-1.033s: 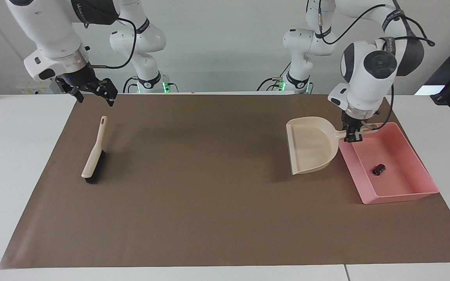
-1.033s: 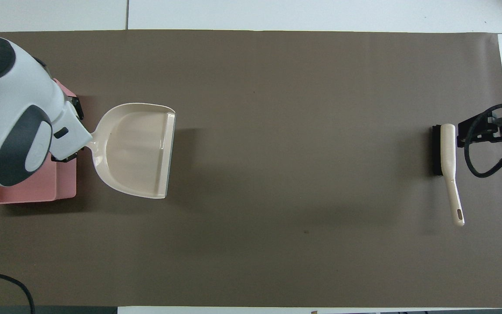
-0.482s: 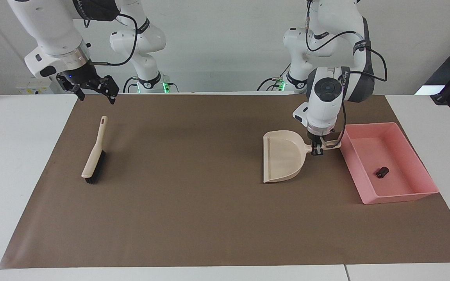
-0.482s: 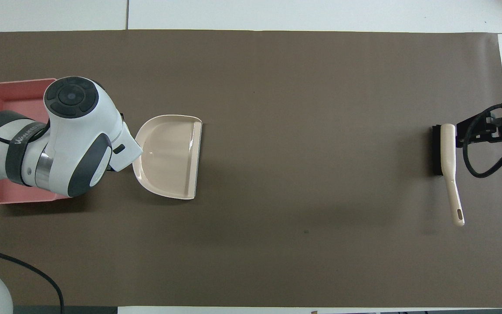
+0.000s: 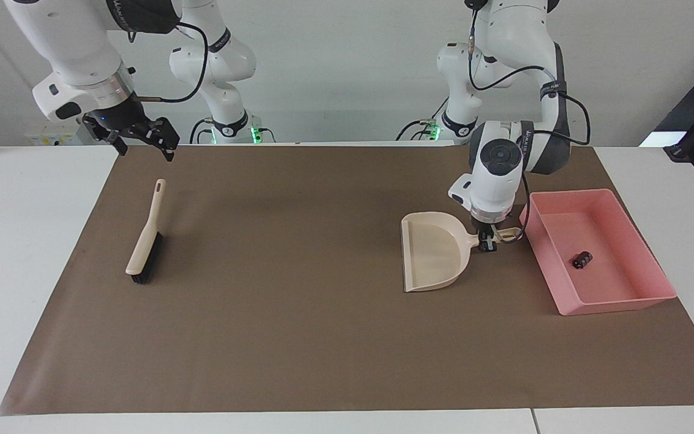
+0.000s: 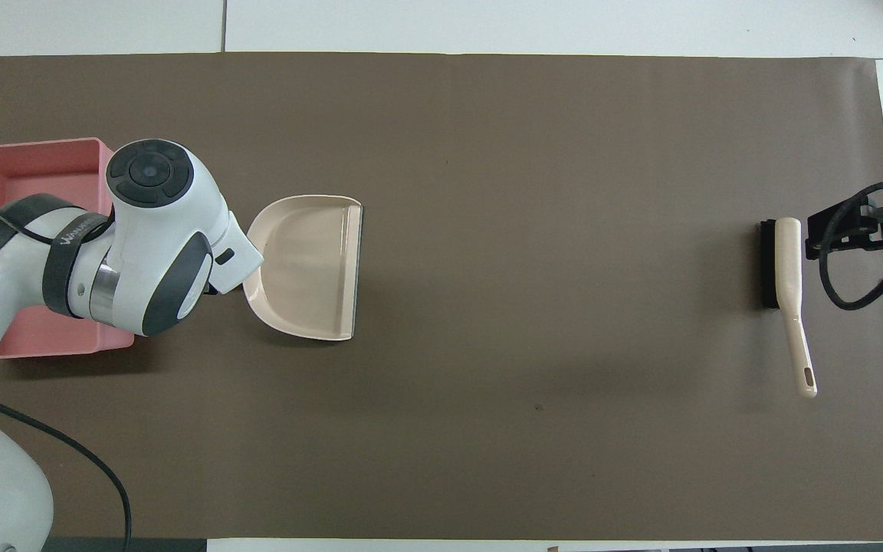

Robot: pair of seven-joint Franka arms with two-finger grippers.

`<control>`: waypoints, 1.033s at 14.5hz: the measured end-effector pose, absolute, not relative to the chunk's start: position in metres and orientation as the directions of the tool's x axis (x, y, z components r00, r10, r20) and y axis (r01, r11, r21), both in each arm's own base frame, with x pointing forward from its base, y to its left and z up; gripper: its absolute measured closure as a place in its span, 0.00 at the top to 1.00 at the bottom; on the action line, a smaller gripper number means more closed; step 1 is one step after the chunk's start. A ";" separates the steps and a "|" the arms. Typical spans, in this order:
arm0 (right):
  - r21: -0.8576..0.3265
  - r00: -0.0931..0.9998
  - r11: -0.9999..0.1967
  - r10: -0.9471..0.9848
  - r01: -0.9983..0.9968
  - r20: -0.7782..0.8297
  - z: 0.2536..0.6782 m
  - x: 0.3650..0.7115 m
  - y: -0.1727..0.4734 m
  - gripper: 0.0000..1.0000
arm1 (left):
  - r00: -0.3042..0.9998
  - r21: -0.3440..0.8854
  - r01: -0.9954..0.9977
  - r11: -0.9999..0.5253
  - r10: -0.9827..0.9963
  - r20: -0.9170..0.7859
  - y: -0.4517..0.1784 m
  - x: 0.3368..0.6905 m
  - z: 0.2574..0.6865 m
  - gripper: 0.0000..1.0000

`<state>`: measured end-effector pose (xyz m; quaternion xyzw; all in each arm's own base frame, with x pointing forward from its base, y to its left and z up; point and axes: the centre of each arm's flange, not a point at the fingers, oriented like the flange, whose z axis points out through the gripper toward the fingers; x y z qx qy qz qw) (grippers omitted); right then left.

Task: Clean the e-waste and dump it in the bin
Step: 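Lower the dustpan onto the table beside the bin with the left gripper, then release the dustpan handle and raise the left gripper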

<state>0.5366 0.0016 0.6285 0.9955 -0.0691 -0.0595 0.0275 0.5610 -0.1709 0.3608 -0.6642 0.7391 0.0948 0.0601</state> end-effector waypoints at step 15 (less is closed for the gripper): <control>0.057 0.987 -0.989 -0.144 -0.140 -0.072 0.622 0.544 -0.001 1.00 | -0.093 0.093 -0.993 0.073 -0.969 -0.229 -0.168 0.559 0.367 0.98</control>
